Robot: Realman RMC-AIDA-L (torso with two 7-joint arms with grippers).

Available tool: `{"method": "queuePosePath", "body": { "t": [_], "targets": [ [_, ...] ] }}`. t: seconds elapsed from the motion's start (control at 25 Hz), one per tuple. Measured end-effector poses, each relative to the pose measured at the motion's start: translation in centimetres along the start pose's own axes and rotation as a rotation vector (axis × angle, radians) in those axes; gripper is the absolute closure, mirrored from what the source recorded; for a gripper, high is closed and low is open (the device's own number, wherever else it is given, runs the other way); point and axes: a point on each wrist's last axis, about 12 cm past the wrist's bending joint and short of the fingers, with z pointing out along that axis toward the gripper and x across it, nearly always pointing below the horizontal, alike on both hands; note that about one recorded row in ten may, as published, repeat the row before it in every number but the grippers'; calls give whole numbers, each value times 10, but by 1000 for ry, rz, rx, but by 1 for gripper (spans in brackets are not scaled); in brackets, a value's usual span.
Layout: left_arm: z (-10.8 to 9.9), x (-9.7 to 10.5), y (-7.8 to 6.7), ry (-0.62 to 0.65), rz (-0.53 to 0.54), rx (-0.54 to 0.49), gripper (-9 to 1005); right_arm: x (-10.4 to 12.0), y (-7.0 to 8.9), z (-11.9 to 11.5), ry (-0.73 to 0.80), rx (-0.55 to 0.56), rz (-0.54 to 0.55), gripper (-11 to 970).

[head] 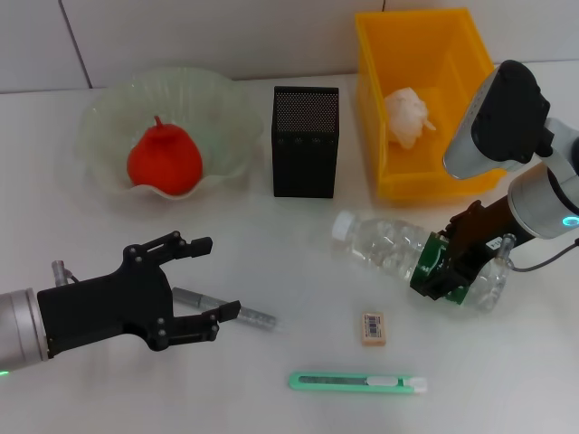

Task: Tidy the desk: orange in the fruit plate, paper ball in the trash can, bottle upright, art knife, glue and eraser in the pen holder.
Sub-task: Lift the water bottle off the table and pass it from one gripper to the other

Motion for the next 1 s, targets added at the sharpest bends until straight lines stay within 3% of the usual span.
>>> {"method": "queuePosePath", "body": {
  "t": [1.0],
  "targets": [
    [1,0,-1,0,-2,1,246,0,0,8,42,-13,27,198]
  ]
}}
